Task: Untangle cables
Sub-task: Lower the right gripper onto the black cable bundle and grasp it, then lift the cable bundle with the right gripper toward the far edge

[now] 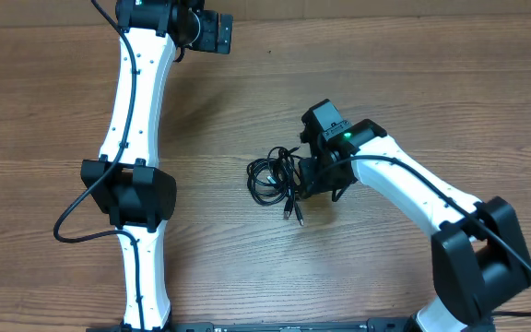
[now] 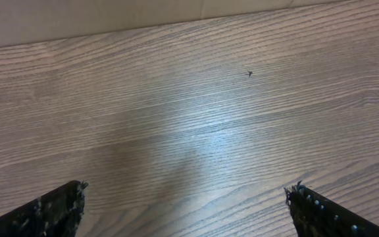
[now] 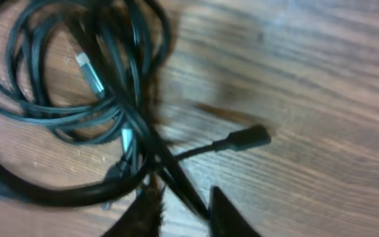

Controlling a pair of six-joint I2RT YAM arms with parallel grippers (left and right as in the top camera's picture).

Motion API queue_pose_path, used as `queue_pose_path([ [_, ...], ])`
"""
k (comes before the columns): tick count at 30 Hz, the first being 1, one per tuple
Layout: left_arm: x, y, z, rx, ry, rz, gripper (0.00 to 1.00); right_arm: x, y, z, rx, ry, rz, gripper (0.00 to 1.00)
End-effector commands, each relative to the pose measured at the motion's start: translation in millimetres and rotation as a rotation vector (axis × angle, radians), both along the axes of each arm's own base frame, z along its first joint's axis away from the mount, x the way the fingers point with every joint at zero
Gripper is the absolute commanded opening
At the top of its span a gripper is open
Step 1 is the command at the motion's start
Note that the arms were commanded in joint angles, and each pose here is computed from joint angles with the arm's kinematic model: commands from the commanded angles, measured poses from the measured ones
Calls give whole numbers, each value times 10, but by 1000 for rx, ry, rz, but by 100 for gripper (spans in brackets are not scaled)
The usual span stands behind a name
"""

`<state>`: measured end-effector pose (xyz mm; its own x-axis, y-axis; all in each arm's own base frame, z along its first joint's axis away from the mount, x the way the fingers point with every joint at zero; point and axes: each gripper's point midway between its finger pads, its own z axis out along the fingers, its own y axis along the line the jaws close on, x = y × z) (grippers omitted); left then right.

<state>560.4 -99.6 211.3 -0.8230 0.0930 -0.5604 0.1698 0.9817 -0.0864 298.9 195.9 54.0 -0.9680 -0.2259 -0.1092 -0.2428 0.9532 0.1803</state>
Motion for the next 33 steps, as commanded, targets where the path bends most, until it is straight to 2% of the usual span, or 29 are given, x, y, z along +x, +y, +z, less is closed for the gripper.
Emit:
queue_pose_path([
  [1,6,-16,94,-22,-17,8,100,-11,-7,-58,-4,14,-1,14],
  [4,7,-17,95,-22,-18,8,99,-4,-3,-57,-2,11,-1,4],
  [13,16,-18,102,-23,-23,8,99,83,43,-6,15,-20,-1,4],
  [17,33,-34,116,-28,-31,6,100,207,65,171,27,-48,-11,4],
  [22,48,-48,131,-41,-38,10,99,689,-50,777,34,-183,-80,4],
  [28,46,-49,130,-60,-31,36,100,1288,-334,1794,36,-448,-157,4],
  [33,32,-112,136,-105,-20,36,100,1564,-429,2701,103,-679,-166,4],
])
